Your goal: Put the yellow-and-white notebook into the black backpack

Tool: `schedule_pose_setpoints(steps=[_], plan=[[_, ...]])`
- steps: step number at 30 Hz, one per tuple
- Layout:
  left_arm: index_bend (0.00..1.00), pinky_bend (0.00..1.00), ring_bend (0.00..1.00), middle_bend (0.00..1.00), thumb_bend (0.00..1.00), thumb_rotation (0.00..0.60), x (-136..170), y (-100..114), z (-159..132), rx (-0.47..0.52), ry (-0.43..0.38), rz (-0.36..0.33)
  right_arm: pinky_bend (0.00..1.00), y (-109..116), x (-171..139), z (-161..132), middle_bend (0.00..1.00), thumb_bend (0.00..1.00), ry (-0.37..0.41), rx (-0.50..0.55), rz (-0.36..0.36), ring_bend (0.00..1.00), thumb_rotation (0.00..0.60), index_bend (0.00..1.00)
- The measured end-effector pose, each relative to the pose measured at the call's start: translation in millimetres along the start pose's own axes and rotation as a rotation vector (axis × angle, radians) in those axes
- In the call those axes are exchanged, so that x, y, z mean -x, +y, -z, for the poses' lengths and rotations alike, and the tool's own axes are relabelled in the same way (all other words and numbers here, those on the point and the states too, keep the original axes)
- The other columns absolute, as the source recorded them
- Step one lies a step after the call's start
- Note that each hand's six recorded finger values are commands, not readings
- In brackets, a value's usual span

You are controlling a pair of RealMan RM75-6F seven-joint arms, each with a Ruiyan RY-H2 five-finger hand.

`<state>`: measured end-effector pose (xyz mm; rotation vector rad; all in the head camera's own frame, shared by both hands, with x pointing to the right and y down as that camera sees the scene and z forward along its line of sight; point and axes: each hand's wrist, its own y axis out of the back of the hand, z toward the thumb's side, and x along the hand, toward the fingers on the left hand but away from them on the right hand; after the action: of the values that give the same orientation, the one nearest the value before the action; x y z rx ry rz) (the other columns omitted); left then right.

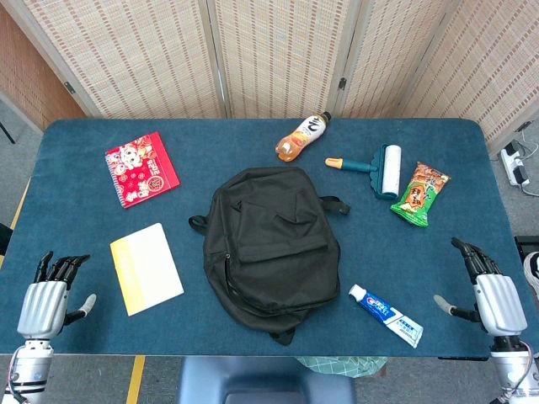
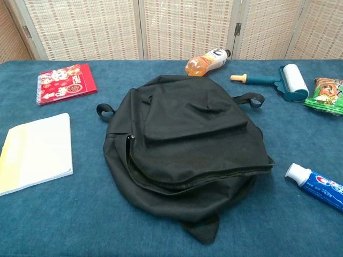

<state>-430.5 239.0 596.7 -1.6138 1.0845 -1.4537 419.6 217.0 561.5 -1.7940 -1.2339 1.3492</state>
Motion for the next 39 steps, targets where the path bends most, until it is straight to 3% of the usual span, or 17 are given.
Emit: schedule_pose_setpoints(steps=[3, 7, 15, 24, 39], plan=[[0.24, 0.02, 0.20, 0.27, 0.31, 0.600, -7, -3, 5, -0.007, -0.021, -0.011, 0.20, 3, 0, -1, 0.17, 0.19, 0.008, 0.002, 0.005, 0.13, 0.600, 0.09], [0.24, 0.03, 0.20, 0.27, 0.22, 0.600, -20, -12, 16, -0.011, -0.050, -0.015, 0.20, 4, -3, -3, 0.17, 0.19, 0.017, 0.014, 0.010, 0.13, 0.600, 0.09], [0.21, 0.04, 0.20, 0.27, 0.16, 0.600, -48, -45, 43, -0.065, -0.077, 0.036, 0.20, 7, -9, -2, 0.18, 0.19, 0.015, 0.027, 0.018, 0.13, 0.600, 0.09], [0.20, 0.04, 0.19, 0.26, 0.18, 0.600, -58, -79, 44, -0.096, -0.101, 0.085, 0.20, 8, -11, -4, 0.18, 0.19, 0.020, 0.035, 0.021, 0.13, 0.600, 0.09], [0.22, 0.04, 0.20, 0.26, 0.22, 0.600, -48, -101, 34, -0.081, -0.152, 0.090, 0.20, 9, -11, -6, 0.18, 0.19, 0.021, 0.044, 0.022, 0.13, 0.600, 0.08]])
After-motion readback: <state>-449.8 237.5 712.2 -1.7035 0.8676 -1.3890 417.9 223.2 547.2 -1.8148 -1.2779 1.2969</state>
